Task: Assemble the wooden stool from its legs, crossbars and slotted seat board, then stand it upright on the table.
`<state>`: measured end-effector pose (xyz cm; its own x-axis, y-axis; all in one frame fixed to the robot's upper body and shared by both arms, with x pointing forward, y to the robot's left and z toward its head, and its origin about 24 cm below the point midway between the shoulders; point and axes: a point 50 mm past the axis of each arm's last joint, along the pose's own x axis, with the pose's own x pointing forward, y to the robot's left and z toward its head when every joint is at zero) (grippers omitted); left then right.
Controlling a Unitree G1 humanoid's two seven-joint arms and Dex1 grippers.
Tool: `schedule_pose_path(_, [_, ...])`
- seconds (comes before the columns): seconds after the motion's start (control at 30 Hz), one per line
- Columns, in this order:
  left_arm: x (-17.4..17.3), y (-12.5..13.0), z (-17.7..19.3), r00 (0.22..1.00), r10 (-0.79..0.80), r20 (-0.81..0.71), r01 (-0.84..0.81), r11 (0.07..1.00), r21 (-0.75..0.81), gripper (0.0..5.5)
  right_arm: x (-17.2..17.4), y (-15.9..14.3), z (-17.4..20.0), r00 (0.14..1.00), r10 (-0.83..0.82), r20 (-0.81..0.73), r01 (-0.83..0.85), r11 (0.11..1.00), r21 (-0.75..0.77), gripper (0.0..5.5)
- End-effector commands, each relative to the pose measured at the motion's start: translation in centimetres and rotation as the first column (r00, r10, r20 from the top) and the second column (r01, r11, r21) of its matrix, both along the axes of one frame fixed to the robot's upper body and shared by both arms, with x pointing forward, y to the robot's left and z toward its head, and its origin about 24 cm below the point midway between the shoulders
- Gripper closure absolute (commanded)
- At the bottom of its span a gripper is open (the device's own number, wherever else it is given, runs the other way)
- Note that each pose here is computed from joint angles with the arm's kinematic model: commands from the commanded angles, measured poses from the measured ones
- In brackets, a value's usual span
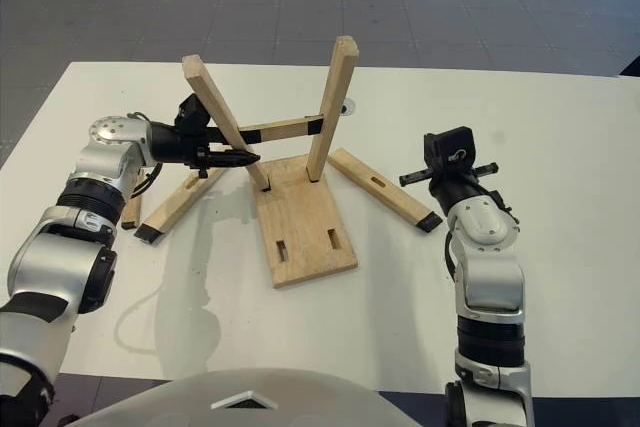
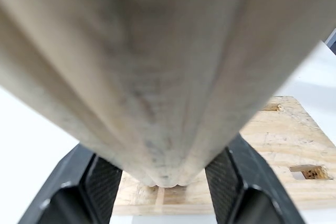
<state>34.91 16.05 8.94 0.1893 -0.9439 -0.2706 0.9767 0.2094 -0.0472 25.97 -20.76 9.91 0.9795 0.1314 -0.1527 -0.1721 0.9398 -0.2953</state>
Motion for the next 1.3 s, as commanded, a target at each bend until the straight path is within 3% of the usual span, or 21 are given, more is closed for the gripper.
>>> schedule_pose_path(0.03, [-0.4, -2.7, -2.8, 0.997, -0.057, 0.057, 0.044, 0.975, 0.219, 3.45, 0.2, 0.9, 0.3, 1.0, 0.021, 0.009, -0.021, 1.0, -0.018, 5.4])
schedule_pose_path(0.17, [-0.6, -3.2, -3.7, 0.992, 0.002, 0.126, -0.031, 0.972, 0.231, 3.44, 0.2, 1.2, 0.2, 0.999, 0.047, 0.0, -0.046, 0.999, -0.021, 5.4])
schedule_pose_path(0.37, [-1.4, -2.7, -5.1, 0.997, -0.018, 0.073, -0.004, 0.959, 0.285, 3.43, 0.0, 1.4, -0.2, 0.997, 0.072, -0.026, -0.072, 0.997, -0.017, 5.4])
schedule_pose_path(0.6, [-0.7, -3.5, -3.4, 0.991, -0.024, 0.133, -0.005, 0.977, 0.211, 3.42, -0.2, 1.6, -0.3, 0.996, 0.085, -0.03, -0.086, 0.996, -0.013, 5.4])
schedule_pose_path(0.7, [-0.2, -4.1, -2.0, 0.991, 0.0, 0.134, -0.013, 0.995, 0.095, 2.62, -0.5, 1.9, -0.4, 0.994, 0.101, -0.034, -0.101, 0.995, -0.006, 5.4])
schedule_pose_path(0.83, [0.5, -4.0, 0.0, 0.988, 0.04, 0.147, -0.037, 0.999, -0.021, 2.04, -0.7, 1.8, -0.8, 0.993, 0.104, -0.054, -0.105, 0.994, -0.011, 5.4])
schedule_pose_path(0.93, [0.1, -2.5, -0.3, 0.991, 0.029, 0.134, -0.034, 0.999, 0.031, 1.54, -0.8, 1.6, -1.3, 0.99, 0.105, -0.09, -0.109, 0.993, -0.04, 5.4])
schedule_pose_path(1.1, [-1.8, 0.5, -1.6, 0.988, -0.023, 0.155, -0.014, 0.972, 0.234, 1.54, -0.6, 0.7, -2.1, 0.99, 0.088, -0.112, -0.104, 0.985, -0.138, 5.4])
schedule_pose_path(1.23, [-2.8, -0.6, -3.6, 0.97, 0.106, 0.22, -0.176, 0.928, 0.328, 1.54, -0.8, 0.3, -3.4, 0.987, 0.11, -0.119, -0.133, 0.97, -0.205, 5.4])
schedule_pose_path(1.3, [-3.0, -1.8, -4.4, 0.948, 0.199, 0.248, -0.273, 0.908, 0.317, 1.54, -0.9, 0.3, -4.3, 0.982, 0.153, -0.108, -0.181, 0.926, -0.332, 5.4])
